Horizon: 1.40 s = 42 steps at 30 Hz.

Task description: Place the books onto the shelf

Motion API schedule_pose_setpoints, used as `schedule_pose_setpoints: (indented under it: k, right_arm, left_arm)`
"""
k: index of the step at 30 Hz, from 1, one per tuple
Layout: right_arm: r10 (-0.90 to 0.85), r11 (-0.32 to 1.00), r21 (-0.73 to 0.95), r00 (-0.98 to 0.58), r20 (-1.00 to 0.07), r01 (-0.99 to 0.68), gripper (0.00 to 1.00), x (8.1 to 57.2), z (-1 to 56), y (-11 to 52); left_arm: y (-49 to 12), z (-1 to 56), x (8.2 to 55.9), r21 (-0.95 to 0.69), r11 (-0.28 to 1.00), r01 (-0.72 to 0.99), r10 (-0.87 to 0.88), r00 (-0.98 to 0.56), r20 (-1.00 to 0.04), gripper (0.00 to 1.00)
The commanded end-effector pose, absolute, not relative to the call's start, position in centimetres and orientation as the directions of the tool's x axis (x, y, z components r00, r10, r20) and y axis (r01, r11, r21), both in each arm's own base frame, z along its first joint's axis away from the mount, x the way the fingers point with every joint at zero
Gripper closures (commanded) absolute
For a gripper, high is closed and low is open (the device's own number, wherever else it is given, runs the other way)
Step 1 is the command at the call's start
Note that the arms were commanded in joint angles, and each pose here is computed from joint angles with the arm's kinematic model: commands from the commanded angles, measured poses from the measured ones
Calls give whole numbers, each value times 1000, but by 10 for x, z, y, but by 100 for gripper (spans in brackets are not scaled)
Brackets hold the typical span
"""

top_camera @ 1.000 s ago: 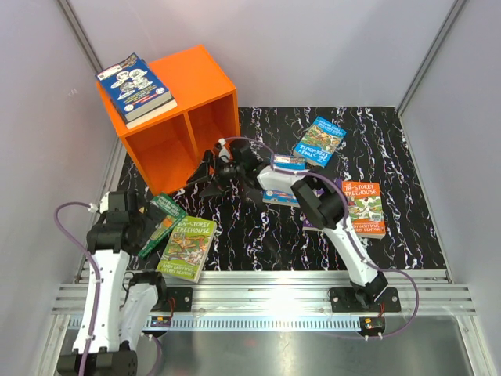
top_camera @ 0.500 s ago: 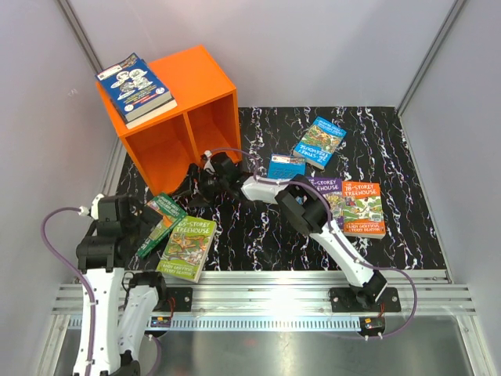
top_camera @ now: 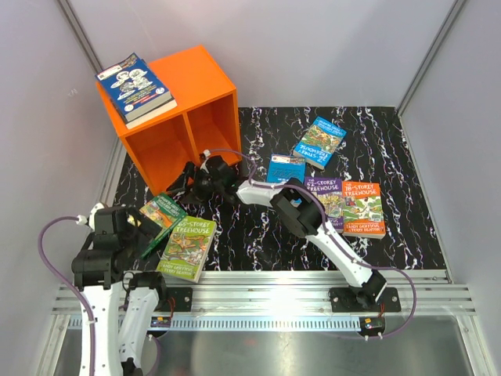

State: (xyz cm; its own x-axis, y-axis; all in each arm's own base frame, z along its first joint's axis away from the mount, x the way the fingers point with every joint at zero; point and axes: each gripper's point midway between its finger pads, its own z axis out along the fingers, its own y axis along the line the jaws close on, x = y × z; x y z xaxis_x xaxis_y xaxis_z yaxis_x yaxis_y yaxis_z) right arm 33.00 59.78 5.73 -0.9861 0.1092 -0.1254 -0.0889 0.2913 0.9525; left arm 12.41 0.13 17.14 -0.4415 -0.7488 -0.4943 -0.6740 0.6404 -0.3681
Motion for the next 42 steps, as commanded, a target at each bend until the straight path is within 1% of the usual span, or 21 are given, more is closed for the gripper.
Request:
schedule_pose_setpoints:
  k: [1,8,9,12,16,18,23,24,26,27,28,29,30,31,33,34,36,37,40,41,42]
  right_arm:
    - [-68,329,936,-992,-109,-125,3,242,27,619]
    - [-66,361,926,-993,-94,-111,5,218,26,607]
    - [-61,382,919,-995,-76,-94,5,212,18,602]
    - [-55,383,920,-996,-73,-88,7,204,18,598]
    - [-49,384,919,-996,-77,-89,10,198,17,598]
    - [-36,395,914,-996,-80,-87,14,199,13,598]
    - [24,425,902,-995,-94,-75,17,208,5,597]
    - [35,428,901,-995,-98,-74,23,211,5,598]
    - [58,439,896,-993,-100,-64,31,215,4,598]
    - [84,441,896,-992,-96,-50,39,218,4,598]
    - [95,444,895,-991,-93,-42,50,219,3,597]
    - [119,447,894,-989,-93,-30,56,223,4,597]
    - [142,452,892,-988,-63,8,62,223,1,595]
    - [158,438,899,-986,-60,15,72,225,8,596]
    - [198,421,906,-979,-41,47,78,231,13,597]
    - [203,400,916,-978,-44,42,83,232,21,600]
    - [195,374,927,-979,-53,24,86,232,37,605]
    - [189,358,934,-980,-60,12,90,232,52,606]
    - [171,356,934,-981,-88,-22,93,229,71,599]
    - [158,341,938,-980,-120,-60,95,225,92,594]
    - [148,359,931,-980,-131,-71,96,223,97,589]
  left_arm:
    - [4,184,123,-378,664,-645,-726,-433,-535,1]
    - [2,179,119,-375,670,-640,-722,-444,-531,1]
    - [2,180,118,-379,671,-637,-721,-441,-533,1]
    - [2,177,116,-378,672,-637,-721,-443,-533,1]
    - [0,173,110,-382,669,-638,-725,-446,-525,1]
    - [0,171,106,-379,667,-642,-727,-448,-520,1]
    - [2,175,97,-371,672,-640,-717,-441,-539,1]
    - [3,175,96,-369,672,-642,-717,-439,-542,1]
    - [3,174,93,-367,673,-642,-716,-442,-540,1]
    - [2,173,91,-366,673,-643,-716,-444,-538,1]
    - [2,172,91,-366,675,-641,-716,-449,-535,1]
    - [1,171,91,-370,673,-640,-718,-446,-534,1]
    - [0,170,89,-366,674,-641,-718,-453,-529,1]
    - [-1,170,89,-372,678,-634,-717,-459,-525,1]
    - [-4,170,90,-374,692,-617,-707,-478,-521,1]
    - [-8,171,90,-381,702,-602,-702,-493,-514,1]
    - [-10,170,89,-368,712,-598,-694,-518,-500,1]
    - [-10,170,89,-362,714,-599,-692,-525,-495,1]
    - [-11,170,89,-356,719,-596,-688,-540,-486,1]
    - [-11,171,89,-357,719,-597,-689,-538,-486,1]
    - [-12,174,90,-370,719,-588,-688,-531,-495,1]
